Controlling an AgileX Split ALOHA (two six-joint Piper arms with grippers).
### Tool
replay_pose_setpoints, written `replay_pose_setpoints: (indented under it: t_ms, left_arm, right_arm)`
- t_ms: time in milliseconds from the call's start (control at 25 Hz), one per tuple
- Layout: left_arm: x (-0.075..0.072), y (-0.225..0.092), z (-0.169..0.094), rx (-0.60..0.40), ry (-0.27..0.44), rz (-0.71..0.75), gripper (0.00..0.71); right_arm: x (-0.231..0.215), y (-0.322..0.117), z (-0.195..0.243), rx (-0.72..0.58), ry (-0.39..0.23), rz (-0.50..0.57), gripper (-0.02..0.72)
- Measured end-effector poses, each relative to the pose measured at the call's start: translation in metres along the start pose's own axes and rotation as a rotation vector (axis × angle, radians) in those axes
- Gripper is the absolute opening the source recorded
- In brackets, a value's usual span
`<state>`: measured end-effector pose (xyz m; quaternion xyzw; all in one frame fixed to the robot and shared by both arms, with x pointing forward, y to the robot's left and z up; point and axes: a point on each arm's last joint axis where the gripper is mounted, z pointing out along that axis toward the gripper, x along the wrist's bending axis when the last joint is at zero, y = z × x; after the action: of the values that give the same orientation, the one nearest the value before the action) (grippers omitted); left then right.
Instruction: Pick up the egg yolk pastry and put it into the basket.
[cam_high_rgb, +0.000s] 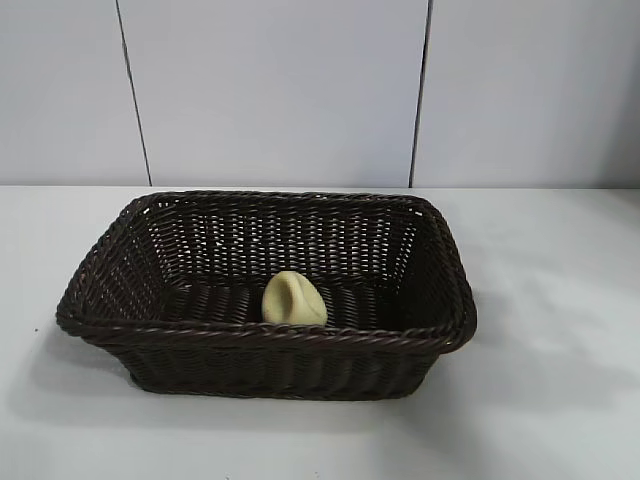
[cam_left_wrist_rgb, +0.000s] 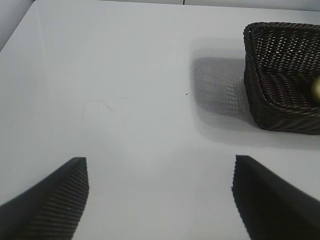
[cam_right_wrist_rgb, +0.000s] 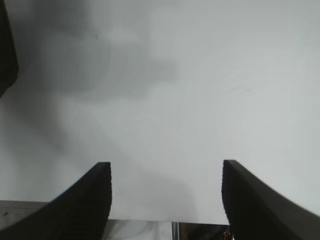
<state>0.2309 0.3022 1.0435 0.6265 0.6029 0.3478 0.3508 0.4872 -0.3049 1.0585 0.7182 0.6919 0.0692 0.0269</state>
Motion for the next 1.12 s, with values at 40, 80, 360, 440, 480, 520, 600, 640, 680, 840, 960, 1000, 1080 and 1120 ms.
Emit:
replay_pose_setpoints:
  t_ms: [40,80,360,440,480,520,600,640,680,840,960,1000,1080,1120]
  left_arm:
    - [0.0,0.0,0.0,0.0,0.0,0.0,0.573]
    - [0.0,0.0,0.0,0.0,0.0,0.0,0.573]
    - [0.0,0.0,0.0,0.0,0.0,0.0,0.571]
    - [0.0,0.0,0.0,0.0,0.0,0.0,0.571]
    - [0.0,0.0,0.0,0.0,0.0,0.0,0.571]
    - [0.0,0.0,0.0,0.0,0.0,0.0,0.571]
    - [0.0,0.0,0.0,0.0,0.0,0.0,0.571]
    - [0.0,0.0,0.0,0.0,0.0,0.0,0.571]
    - [0.0,0.0,0.0,0.0,0.0,0.0,0.571]
    - [0.0,0.0,0.0,0.0,0.0,0.0,0.571]
    - [0.0,0.0,0.0,0.0,0.0,0.0,0.571]
    - [0.0,0.0,0.0,0.0,0.0,0.0,0.571]
    - [0.0,0.0,0.0,0.0,0.0,0.0,0.571]
    - [0.0,0.0,0.0,0.0,0.0,0.0,0.571]
  right_arm:
    - [0.0,-0.011,-0.004,-0.014,0.0,-0.001,0.464]
    - [0.001,-0.024,-0.012,-0.044,0.0,-0.003,0.464]
    - [0.003,-0.114,-0.04,-0.245,-0.003,-0.024,0.464]
    - [0.004,-0.136,-0.044,-0.315,-0.004,-0.029,0.464]
    - [0.004,-0.147,-0.045,-0.356,-0.004,-0.031,0.464]
    - [0.004,-0.158,-0.047,-0.398,-0.005,-0.034,0.464]
    - [0.004,-0.177,-0.043,-0.453,-0.007,-0.041,0.464]
    - [0.004,-0.186,-0.04,-0.479,-0.011,-0.044,0.464]
    - [0.003,-0.194,-0.038,-0.504,-0.017,-0.047,0.464]
    - [0.001,-0.215,-0.019,-0.541,-0.024,-0.051,0.464]
    - [0.001,-0.22,-0.015,-0.57,-0.027,-0.052,0.464]
    - [0.001,-0.219,-0.015,-0.588,-0.028,-0.052,0.464]
    - [0.001,-0.216,-0.013,-0.621,-0.029,-0.051,0.464]
    - [0.0,-0.214,-0.012,-0.635,-0.029,-0.05,0.464]
